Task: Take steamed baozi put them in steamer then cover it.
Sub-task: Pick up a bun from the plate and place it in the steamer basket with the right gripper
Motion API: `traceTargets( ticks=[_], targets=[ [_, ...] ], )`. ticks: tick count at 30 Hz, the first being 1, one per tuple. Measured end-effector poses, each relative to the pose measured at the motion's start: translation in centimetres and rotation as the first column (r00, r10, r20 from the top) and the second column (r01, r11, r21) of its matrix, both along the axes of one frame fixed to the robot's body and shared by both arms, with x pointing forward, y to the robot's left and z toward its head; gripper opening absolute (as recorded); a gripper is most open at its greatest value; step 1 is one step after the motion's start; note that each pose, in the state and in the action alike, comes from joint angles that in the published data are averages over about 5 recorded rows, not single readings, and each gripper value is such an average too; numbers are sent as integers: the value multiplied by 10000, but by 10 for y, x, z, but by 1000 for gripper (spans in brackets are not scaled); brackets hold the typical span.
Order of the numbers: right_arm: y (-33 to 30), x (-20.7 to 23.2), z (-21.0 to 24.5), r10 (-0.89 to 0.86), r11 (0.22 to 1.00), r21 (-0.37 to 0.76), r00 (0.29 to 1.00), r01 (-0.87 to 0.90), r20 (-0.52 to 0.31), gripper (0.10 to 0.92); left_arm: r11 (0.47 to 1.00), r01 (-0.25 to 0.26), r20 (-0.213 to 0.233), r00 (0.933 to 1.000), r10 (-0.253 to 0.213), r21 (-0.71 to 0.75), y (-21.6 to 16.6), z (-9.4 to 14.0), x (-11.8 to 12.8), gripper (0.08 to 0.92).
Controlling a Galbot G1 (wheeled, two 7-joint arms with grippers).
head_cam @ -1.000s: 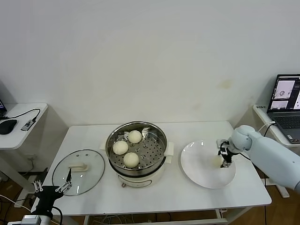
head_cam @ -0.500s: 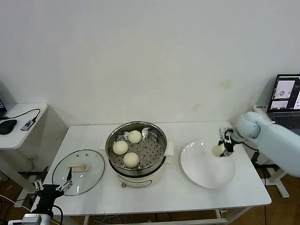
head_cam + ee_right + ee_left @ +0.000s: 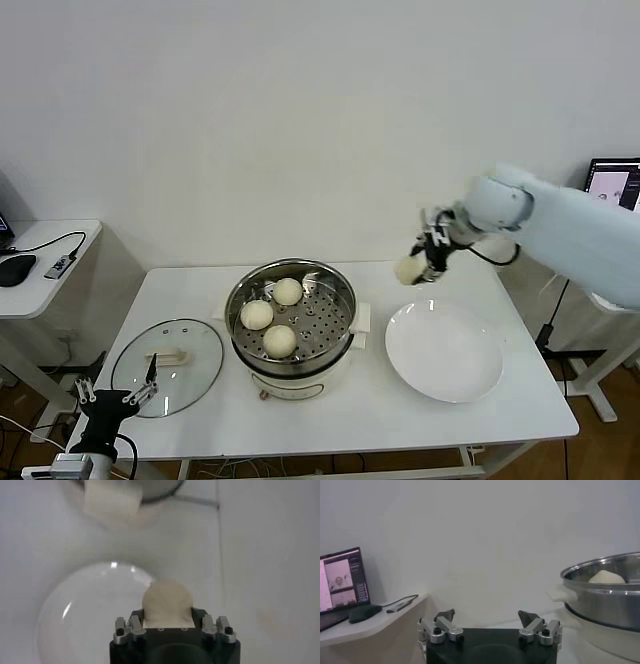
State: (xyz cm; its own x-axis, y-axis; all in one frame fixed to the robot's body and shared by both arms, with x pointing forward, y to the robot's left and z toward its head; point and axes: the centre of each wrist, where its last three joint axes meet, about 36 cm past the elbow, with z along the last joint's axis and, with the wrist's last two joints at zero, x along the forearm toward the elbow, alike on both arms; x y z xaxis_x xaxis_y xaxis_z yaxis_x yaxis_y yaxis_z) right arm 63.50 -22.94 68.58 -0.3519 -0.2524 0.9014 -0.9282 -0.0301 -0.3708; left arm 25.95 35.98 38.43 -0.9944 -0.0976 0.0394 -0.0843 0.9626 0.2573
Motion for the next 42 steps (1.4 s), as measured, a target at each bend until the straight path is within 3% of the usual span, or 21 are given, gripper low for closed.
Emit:
traceTargets(
  ticks=[8, 19, 38, 42],
  targets=[
    [82, -5, 7, 204, 9981, 582, 9986, -175, -488, 594, 10000, -30, 29, 10000, 30, -7, -3, -1, 0, 823],
    [165, -7, -36, 460, 9985, 362, 9921, -421, -1167, 602, 9999, -117, 167, 9998, 119, -94, -7, -1, -1, 823],
    [195, -6, -100, 332, 9976, -564, 9901, -412, -1364, 605, 9998, -186, 268, 9995, 187, -36, -6, -1, 0, 823],
    [196, -6, -103, 330, 9975, -580, 9906, -410, -1328, 675, 9998, -198, 268, 9994, 199, -33, -6, -1, -1, 823]
  ],
)
